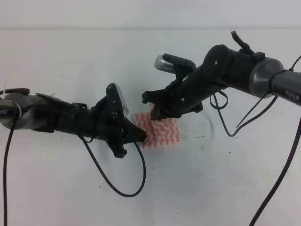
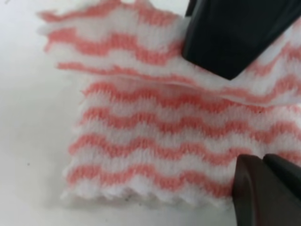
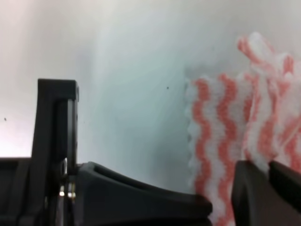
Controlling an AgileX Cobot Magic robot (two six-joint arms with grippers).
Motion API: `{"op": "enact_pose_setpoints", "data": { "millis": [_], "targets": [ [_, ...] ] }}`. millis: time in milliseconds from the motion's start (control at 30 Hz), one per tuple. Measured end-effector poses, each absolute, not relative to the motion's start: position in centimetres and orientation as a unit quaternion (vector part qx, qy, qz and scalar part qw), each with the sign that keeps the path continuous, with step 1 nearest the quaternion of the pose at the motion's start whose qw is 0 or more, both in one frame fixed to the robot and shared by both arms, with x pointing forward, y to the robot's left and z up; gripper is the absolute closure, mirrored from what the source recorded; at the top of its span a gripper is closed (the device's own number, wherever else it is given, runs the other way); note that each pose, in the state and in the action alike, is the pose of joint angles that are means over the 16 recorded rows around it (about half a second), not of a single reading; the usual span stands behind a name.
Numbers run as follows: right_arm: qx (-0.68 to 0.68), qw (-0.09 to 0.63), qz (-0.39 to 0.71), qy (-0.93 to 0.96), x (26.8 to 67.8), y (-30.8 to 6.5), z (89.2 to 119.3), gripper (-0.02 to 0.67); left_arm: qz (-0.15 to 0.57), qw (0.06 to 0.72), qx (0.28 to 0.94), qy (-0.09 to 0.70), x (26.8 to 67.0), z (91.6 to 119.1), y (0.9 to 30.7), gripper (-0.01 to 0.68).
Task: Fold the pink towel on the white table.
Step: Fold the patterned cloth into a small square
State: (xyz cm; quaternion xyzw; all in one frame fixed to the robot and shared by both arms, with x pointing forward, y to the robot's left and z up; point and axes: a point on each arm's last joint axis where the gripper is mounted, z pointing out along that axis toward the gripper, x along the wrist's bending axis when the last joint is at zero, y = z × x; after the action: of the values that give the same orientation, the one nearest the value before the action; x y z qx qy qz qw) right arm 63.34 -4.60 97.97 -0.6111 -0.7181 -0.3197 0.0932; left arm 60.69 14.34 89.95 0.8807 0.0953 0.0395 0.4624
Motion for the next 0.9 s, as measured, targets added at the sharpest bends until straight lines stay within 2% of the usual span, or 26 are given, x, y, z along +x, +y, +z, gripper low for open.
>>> {"op": "enact_pose_setpoints", "data": {
  "millis": [900],
  "targets": [
    [-0.601, 0.082, -0.326, -0.726, 62.95, -3.61, 97.93, 0.662, 0.039, 0.464, 0.880, 0.097, 60.68, 90.03, 14.33, 0.677]
  ]
}}
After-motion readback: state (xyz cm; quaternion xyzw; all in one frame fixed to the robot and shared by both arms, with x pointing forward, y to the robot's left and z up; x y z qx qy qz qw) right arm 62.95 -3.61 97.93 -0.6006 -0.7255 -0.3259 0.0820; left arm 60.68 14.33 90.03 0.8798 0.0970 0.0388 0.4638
